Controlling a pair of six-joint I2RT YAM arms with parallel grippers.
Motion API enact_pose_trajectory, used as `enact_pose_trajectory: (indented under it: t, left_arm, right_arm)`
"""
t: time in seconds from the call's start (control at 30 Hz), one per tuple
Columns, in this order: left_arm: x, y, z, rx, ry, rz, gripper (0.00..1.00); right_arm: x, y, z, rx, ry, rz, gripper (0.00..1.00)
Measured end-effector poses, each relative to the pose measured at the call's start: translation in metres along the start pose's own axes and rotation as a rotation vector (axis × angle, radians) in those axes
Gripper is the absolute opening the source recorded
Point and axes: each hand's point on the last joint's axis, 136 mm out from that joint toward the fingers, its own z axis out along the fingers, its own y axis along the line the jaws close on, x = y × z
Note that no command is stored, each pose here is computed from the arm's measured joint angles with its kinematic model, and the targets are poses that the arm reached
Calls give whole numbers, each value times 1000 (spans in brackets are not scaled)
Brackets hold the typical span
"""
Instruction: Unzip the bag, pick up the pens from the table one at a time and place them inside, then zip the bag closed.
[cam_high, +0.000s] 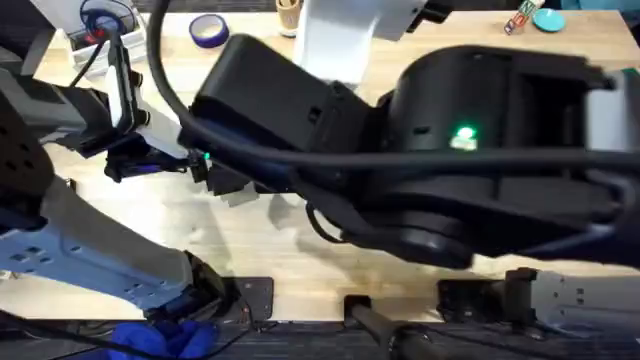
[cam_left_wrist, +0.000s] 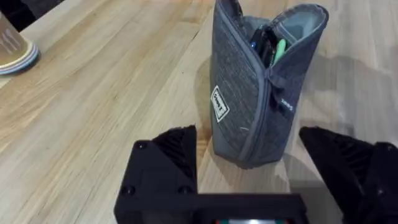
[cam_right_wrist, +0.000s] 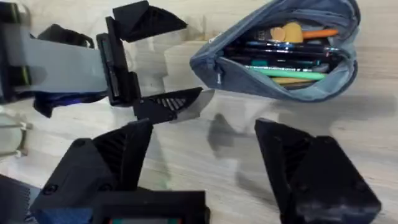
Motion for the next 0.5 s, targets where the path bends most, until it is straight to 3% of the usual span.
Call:
enact_pose_trajectory:
  t: [0.5]
  left_arm:
    - [0,0,0,0,0,0,994]
  right_arm:
    - [22,-1,32,61,52,3,996]
